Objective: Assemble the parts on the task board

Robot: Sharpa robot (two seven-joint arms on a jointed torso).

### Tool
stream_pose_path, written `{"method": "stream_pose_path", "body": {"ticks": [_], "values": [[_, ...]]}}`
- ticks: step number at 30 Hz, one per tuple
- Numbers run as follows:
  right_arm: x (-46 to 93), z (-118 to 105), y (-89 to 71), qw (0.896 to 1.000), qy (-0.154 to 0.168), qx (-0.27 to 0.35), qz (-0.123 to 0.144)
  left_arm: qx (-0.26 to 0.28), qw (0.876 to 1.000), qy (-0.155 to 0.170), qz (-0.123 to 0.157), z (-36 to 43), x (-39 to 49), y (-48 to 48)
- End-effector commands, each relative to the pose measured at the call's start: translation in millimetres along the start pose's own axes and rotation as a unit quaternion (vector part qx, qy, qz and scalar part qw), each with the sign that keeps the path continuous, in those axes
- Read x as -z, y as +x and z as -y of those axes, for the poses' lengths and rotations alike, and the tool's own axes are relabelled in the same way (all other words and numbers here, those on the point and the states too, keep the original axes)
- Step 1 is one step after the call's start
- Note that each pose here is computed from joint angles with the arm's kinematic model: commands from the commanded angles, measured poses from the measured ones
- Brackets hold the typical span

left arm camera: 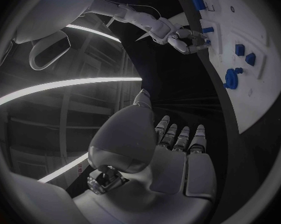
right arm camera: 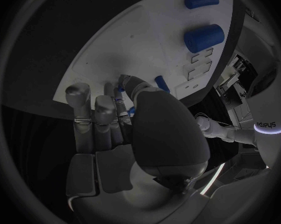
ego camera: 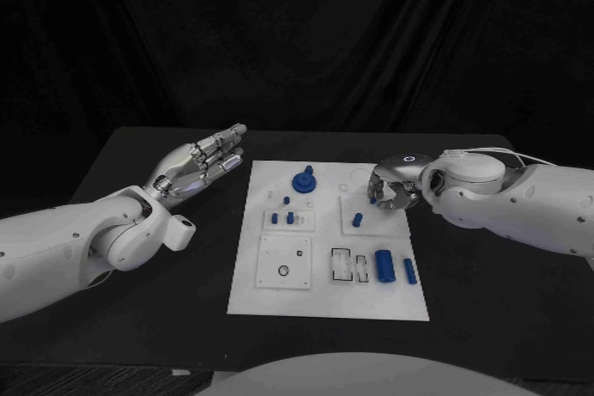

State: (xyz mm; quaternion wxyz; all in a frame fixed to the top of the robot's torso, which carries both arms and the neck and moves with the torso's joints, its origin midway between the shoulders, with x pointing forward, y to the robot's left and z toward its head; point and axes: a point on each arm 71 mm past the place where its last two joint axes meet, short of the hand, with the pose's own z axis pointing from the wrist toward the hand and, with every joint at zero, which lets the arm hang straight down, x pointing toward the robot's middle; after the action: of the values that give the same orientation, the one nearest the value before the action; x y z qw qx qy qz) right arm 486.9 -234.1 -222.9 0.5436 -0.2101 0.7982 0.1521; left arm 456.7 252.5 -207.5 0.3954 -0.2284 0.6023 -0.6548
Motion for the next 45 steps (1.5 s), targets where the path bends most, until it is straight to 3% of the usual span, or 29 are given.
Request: {"method": "stream_pose_path", "body": {"ticks": [1,16,31,35,45], "values": [[-1.1,-2,4.4,1.0,-0.009,0.002,0.008,0.01,0.999,0.043,-0.004,5.6,-0.3,1.1],[-6.7,-4,10.7,0.999,-0.019,-0.009,0.03,0.01,0.999,0.032,-0.004,1.3,-0.7,-0.7],[-7.4,-3,11.7,0.999,-0.013,-0.015,0.028,0.014,1.0,0.023,-0.009,-2.7,-2.6,1.1],[-6.1,-4,10.0,0.999,-0.018,-0.017,0.042,0.014,1.0,0.021,-0.009,-3.4,-2.8,1.0],[3.5,-7,-2.2,0.993,-0.039,-0.021,0.107,0.014,1.0,0.015,-0.009,-4.8,-3.2,0.3]]}}
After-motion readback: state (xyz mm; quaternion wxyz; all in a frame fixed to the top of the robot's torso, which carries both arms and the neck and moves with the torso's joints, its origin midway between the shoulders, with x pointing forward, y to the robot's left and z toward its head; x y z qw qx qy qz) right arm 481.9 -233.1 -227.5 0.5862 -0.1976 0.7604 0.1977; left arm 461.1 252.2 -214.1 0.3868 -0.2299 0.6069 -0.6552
